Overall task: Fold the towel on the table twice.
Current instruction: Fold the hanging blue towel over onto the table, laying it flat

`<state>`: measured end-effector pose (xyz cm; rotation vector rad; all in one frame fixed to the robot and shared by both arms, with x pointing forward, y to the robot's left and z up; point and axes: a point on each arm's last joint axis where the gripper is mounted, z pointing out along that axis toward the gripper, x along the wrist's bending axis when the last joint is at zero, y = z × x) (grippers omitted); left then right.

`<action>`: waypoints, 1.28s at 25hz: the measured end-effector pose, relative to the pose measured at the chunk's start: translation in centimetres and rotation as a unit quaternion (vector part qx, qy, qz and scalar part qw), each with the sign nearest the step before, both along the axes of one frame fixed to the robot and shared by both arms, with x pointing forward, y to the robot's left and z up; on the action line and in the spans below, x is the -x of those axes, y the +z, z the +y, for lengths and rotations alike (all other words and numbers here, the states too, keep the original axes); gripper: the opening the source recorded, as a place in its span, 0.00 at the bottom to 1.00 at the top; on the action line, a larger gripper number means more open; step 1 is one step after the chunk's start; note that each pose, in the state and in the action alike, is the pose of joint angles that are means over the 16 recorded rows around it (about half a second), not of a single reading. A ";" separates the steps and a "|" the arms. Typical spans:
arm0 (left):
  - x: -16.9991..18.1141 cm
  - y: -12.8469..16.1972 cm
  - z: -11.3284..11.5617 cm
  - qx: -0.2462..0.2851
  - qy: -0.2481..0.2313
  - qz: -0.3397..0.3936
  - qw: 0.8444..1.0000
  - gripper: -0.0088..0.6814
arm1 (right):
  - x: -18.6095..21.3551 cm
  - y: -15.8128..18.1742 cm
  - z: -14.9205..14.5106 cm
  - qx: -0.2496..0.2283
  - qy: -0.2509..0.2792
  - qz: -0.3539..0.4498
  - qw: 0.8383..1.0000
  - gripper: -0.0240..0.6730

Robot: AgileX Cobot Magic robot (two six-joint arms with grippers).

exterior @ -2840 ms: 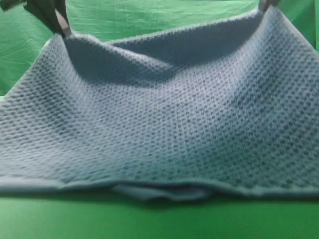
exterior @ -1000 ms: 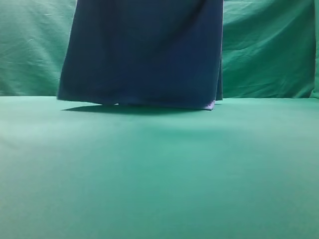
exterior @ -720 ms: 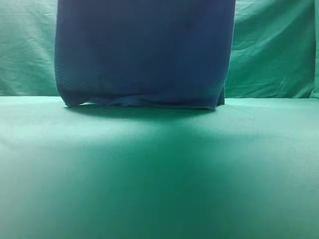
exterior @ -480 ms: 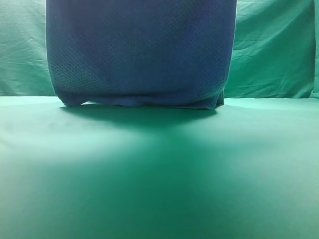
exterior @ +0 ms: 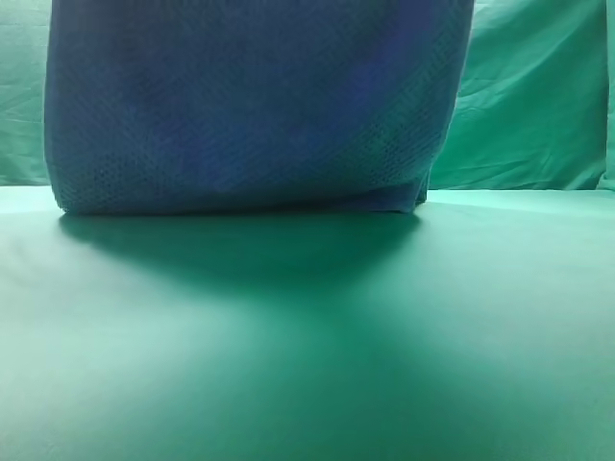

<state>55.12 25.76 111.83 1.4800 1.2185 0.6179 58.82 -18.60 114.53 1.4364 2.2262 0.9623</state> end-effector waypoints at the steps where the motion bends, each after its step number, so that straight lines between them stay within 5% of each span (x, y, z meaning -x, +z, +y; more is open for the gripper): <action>1: 0.6 -0.4 0.0 0.000 0.000 0.005 1.000 0.01 | 0.7 -0.4 -0.2 -0.001 -0.001 0.005 1.000 0.03; 32: 15.5 -9.4 -1.2 0.005 -0.111 0.157 0.981 0.01 | 19.6 -13.0 -4.4 -0.040 -0.017 0.130 0.991 0.03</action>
